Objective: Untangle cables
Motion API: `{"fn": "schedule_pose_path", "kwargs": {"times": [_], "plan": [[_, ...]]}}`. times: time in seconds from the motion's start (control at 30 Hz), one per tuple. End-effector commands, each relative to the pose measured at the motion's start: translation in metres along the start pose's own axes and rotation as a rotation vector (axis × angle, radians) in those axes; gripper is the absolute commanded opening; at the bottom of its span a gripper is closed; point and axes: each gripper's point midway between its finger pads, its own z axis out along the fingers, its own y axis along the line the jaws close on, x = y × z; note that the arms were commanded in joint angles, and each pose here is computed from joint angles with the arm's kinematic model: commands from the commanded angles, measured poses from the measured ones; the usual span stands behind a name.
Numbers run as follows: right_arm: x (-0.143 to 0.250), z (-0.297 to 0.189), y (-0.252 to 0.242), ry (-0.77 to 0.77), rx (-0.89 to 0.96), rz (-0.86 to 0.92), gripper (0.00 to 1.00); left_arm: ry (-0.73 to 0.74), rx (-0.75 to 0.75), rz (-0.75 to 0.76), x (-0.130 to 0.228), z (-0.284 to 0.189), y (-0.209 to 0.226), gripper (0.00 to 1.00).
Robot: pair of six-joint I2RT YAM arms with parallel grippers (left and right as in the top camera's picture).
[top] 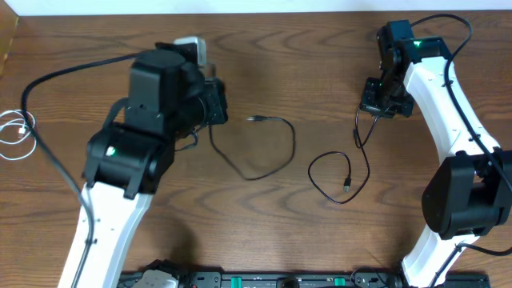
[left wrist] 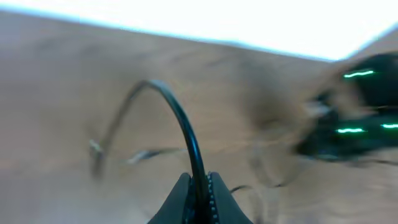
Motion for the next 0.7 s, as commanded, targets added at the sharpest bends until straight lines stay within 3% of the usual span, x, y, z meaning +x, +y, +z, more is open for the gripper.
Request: {"fn": "schedule_pose_path", "kwargs": {"times": [0.0, 0.13, 0.17, 0.27, 0.37, 0.53, 0.67], "plan": [[0.006, -0.008, 0.013, -0.002, -0.049, -0.077, 0.05, -0.101, 0.313, 0.088, -0.019, -0.048, -0.061, 0.08], [0.020, -0.007, 0.035, 0.041, -0.148, -0.236, 0.24, -0.212, 0.354, 0.102, -0.036, -0.074, -0.072, 0.07], [0.024, -0.009, 0.044, 0.050, -0.191, -0.290, 0.35, -0.228, 0.340, 0.066, -0.039, -0.077, -0.070, 0.07], [0.038, -0.015, 0.070, 0.071, -0.329, -0.446, 0.81, -0.254, 0.264, -0.071, -0.046, -0.077, -0.054, 0.07], [0.047, -0.017, 0.083, 0.081, -0.363, -0.492, 0.93, -0.259, 0.211, -0.124, -0.047, -0.073, -0.044, 0.07], [0.052, -0.028, 0.089, 0.076, -0.384, -0.488, 0.99, -0.303, 0.097, -0.245, -0.054, -0.069, -0.020, 0.08], [0.053, -0.065, 0.095, -0.015, -0.456, -0.509, 0.99, -0.335, 0.096, -0.537, -0.059, -0.071, -0.011, 0.07]]}}
